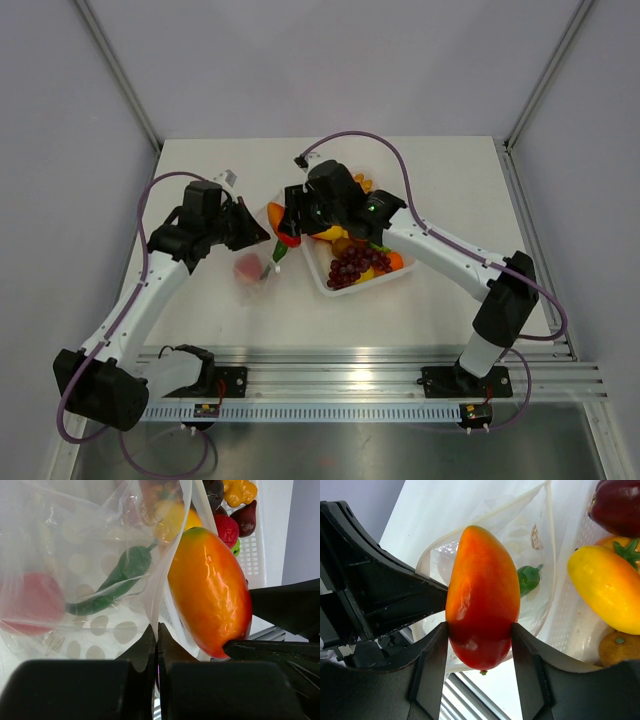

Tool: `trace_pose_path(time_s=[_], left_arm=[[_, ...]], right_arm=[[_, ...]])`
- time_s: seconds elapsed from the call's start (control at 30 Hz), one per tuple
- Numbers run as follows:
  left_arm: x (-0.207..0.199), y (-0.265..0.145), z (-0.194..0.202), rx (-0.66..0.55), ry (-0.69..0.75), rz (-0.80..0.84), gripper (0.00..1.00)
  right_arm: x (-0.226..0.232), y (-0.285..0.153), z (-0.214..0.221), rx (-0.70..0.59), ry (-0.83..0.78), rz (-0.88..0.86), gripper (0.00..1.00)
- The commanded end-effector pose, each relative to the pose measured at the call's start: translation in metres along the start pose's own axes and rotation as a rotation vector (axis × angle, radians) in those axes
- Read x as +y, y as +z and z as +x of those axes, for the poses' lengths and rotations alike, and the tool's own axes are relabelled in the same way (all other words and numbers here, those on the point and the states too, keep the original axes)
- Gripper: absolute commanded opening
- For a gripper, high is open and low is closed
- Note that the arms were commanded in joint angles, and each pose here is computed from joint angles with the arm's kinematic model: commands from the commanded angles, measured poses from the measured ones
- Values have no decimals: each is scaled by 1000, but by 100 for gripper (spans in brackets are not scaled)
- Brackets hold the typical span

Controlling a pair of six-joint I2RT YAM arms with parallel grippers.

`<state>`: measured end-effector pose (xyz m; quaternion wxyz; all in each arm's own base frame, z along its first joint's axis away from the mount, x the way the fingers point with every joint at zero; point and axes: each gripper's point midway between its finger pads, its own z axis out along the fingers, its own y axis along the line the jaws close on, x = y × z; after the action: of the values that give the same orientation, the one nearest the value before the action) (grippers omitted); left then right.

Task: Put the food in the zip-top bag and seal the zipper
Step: Place the fake fruit in the zipper food storage bag.

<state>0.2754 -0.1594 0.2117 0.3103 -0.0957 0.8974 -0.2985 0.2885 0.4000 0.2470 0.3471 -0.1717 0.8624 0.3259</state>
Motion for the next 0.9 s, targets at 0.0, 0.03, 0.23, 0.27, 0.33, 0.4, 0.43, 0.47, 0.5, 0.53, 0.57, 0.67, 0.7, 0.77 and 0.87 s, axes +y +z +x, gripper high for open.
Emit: trace_pose_path(time_s=[0.0,0.03,0.23,0.27,0.33,0.4,0.43,0.47,0.5,0.53,0.57,0.67,0.7,0.77,0.87], left_arm=[[-22,-15,-19,-71,30,75,0],[-24,-16,-18,-68,34,86,0],[-23,-15,-18,-60,47,80,0],[-24,-15,-19,-63,50,81,0],[-25,-16,-20,-64,51,84,0],[-25,-16,-20,-64,52,84,0],[-25,-16,-21,-65,54,85,0],[-24,-15,-20,-64,53,82,0],[-25,-16,-20,-65,54,85,0],[-25,-16,-20,-66,53,87,0],[-25,-15,-20,-64,52,90,0],[-25,-13,-18,-57,50,96,0],[-26,-13,-17,-51,51,104,0],[-27,-12,-15,-44,51,111,0],[-27,-13,-14,-40,52,118,0]], right_arm=[[18,0,-1,-15,8,-63,55],[17,1,2,-7,7,-64,55],[20,8,17,41,5,-72,55],[19,10,21,53,8,-70,55],[17,11,27,66,9,-67,55],[16,12,32,74,15,-64,55],[13,12,35,80,19,-58,55],[13,12,37,82,22,-57,55],[12,11,38,83,24,-56,55],[10,11,41,84,25,-54,55],[9,11,42,86,30,-54,55],[8,12,43,81,34,-52,55],[8,12,43,80,34,-51,55],[8,15,40,67,30,-50,55],[10,17,35,65,24,-44,55]])
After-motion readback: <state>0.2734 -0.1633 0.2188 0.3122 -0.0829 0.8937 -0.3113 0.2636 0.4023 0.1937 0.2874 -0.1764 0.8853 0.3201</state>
